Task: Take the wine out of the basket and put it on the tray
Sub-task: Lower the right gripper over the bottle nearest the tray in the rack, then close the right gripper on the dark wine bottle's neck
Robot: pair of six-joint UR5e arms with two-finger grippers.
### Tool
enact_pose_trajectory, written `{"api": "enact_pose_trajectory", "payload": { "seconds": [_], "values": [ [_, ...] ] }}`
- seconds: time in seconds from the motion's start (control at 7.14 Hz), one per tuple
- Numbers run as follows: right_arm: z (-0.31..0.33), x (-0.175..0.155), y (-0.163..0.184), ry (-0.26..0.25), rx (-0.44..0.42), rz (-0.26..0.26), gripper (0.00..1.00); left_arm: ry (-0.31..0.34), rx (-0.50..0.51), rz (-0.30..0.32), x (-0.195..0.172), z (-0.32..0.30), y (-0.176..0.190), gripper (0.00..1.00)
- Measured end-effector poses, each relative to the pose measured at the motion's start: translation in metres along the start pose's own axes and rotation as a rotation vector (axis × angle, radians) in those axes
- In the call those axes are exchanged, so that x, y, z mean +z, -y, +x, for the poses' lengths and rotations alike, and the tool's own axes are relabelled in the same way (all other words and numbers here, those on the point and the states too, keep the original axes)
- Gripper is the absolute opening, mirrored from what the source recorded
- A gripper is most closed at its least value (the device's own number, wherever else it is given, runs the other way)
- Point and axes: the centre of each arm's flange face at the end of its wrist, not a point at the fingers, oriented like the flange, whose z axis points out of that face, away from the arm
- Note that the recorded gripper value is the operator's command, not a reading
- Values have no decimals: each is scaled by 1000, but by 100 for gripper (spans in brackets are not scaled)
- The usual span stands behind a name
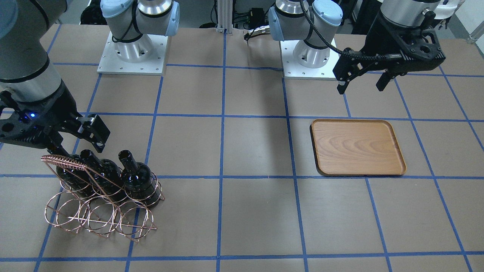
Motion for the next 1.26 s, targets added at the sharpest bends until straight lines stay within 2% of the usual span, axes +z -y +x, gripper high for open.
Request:
{"api": "enact_pose_trajectory", "payload": {
  "seconds": [0.28, 0.42, 0.56, 0.84, 1.12, 1.26],
  "values": [
    [-1, 21, 5, -5, 0, -34, 75, 2, 0, 1, -1, 0, 0, 100],
    [-1, 29, 7, -8, -3, -47, 68, 1, 0, 2, -1, 0, 0, 100],
    [0, 36, 8, -13, -10, -61, 67, 1, 0, 2, -1, 0, 0, 100],
    [0, 45, 7, -23, -22, -79, 56, 4, 0, 3, -1, 0, -1, 100],
    [2, 51, 6, -29, -23, -88, 26, 5, 0, 3, -2, -1, -1, 100],
    [2, 52, 6, -30, -24, -94, 17, 5, 0, 2, -2, 0, -1, 100]
  ]
}}
